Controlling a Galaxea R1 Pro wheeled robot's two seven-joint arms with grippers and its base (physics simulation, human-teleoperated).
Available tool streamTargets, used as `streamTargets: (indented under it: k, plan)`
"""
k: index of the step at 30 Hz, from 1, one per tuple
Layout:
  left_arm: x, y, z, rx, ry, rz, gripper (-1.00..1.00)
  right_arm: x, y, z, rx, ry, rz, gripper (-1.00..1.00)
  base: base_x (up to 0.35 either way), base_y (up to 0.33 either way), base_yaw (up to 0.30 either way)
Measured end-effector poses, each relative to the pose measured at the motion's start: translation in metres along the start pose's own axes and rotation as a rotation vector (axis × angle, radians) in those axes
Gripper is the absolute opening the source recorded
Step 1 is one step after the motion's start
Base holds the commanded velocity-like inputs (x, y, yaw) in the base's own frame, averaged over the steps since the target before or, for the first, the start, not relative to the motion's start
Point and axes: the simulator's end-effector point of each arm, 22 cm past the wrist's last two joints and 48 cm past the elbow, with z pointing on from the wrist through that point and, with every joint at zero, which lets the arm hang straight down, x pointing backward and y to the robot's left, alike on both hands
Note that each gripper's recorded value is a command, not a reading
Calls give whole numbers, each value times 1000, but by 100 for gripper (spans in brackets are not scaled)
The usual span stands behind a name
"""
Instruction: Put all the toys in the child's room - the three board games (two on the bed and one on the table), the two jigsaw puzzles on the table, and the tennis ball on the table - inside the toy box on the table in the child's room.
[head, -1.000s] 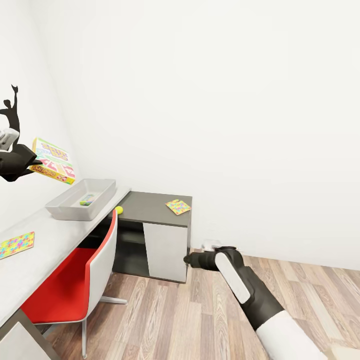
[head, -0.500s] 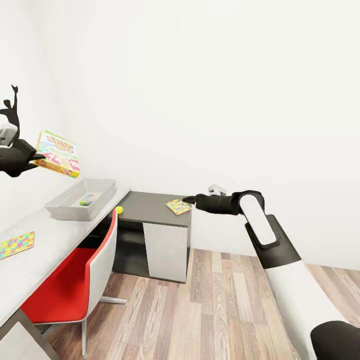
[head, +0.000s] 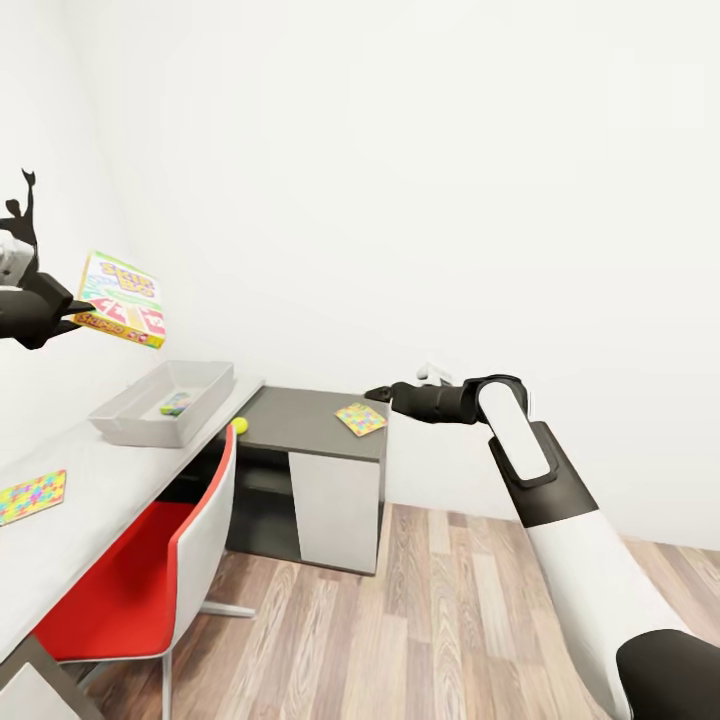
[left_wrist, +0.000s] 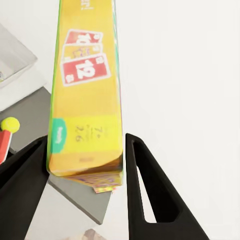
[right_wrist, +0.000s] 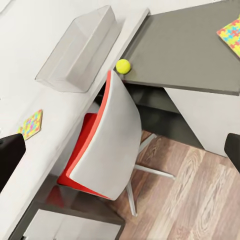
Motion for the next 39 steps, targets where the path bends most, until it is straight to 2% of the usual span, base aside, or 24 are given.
streamTargets:
  k: [6, 14, 27, 33, 39]
  plan:
    - [0, -2, -2, 3, 0, 2, -100, 0, 5, -1, -4, -2, -9, 100, 211, -193, 229]
    - [-1, -5, -4, 8, -2, 4, -100, -4, 9, -4, -7, -9, -16, 100, 39, -202, 248]
    - [-2, -9, -8, 6, -6, 15, -100, -7, 13, -9, -9, -18, -20, 100, 53, -49, 259]
    - [-5, -12, -11, 7, -8, 13, -100, -12, 15, -13, -9, -25, -19, 100, 1, -1, 78]
    - [-1, -18, -9, 1, 8, 29, -100, -15, 18, -16, -9, -25, -18, 100, 0, 0, 7]
